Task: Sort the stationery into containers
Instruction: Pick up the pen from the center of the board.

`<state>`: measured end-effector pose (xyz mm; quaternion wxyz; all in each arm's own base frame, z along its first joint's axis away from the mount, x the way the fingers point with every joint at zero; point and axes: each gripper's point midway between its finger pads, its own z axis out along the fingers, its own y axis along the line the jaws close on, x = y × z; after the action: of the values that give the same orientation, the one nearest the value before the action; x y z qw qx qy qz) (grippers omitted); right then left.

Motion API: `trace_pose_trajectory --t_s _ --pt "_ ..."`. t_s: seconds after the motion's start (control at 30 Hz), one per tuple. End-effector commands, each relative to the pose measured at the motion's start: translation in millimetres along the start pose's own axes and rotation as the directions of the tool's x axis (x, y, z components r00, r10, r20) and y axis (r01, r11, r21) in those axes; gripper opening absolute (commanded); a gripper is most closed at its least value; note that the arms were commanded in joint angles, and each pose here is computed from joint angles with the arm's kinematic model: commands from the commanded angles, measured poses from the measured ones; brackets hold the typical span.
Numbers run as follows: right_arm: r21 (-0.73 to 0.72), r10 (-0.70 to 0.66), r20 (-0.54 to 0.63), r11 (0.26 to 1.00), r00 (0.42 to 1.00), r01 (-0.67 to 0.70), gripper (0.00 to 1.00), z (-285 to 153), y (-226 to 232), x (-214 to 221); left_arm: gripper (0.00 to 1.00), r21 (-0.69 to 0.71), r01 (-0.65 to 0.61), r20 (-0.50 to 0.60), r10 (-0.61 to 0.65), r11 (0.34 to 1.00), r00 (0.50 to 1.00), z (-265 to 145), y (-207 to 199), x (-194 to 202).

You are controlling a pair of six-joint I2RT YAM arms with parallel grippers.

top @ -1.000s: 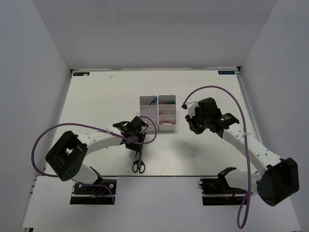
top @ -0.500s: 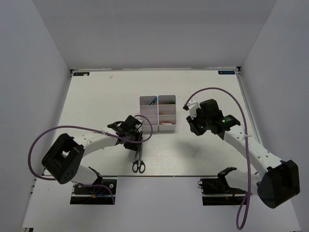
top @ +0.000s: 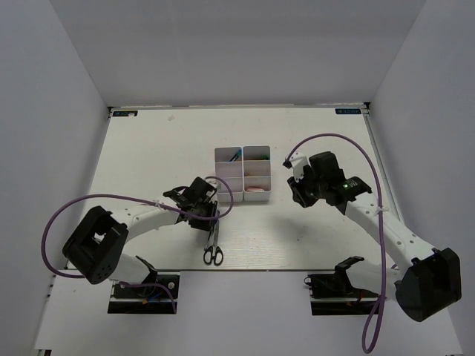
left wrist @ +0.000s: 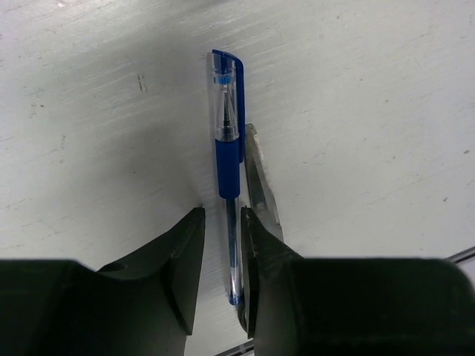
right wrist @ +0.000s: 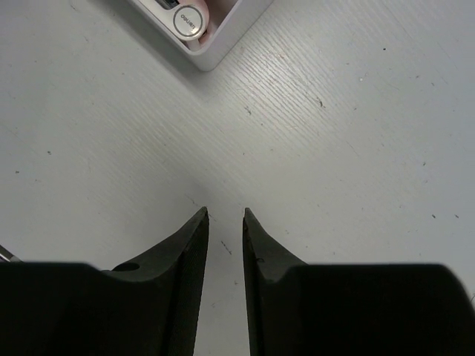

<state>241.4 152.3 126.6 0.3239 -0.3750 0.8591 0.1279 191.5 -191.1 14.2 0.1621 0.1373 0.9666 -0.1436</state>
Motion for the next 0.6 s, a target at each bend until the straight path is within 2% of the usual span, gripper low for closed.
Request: trace_pose_trajectory --t_s 0.0,0.23,0.47,0.57 --pt "0.008 0.006 0.043 1.000 0.999 -0.006 0.29 -3.2 -2.8 -5.8 0.36 -0.161 -0.066 -0.091 0.052 0.985 0.995 3.5 29.9 25.8" --pt "0.007 0.010 0.049 1.000 0.999 -0.010 0.29 -4.2 -2.9 -7.0 0.35 -0.287 -0.146 -0.098 0.123 0.947 0.988 -2.8 38.1 23.8" --pt "0.013 0.017 0.057 1.000 0.998 -0.018 0.30 -7.2 -5.2 -7.1 0.35 -0.384 -0.176 -0.151 0.127 0.906 0.980 -1.0 56.8 40.9" --pt "0.010 0.022 0.063 1.000 0.998 -0.023 0.30 -8.5 -5.4 -7.4 0.29 -0.402 -0.185 -0.167 0.127 0.897 0.978 0.1 63.3 47.3"
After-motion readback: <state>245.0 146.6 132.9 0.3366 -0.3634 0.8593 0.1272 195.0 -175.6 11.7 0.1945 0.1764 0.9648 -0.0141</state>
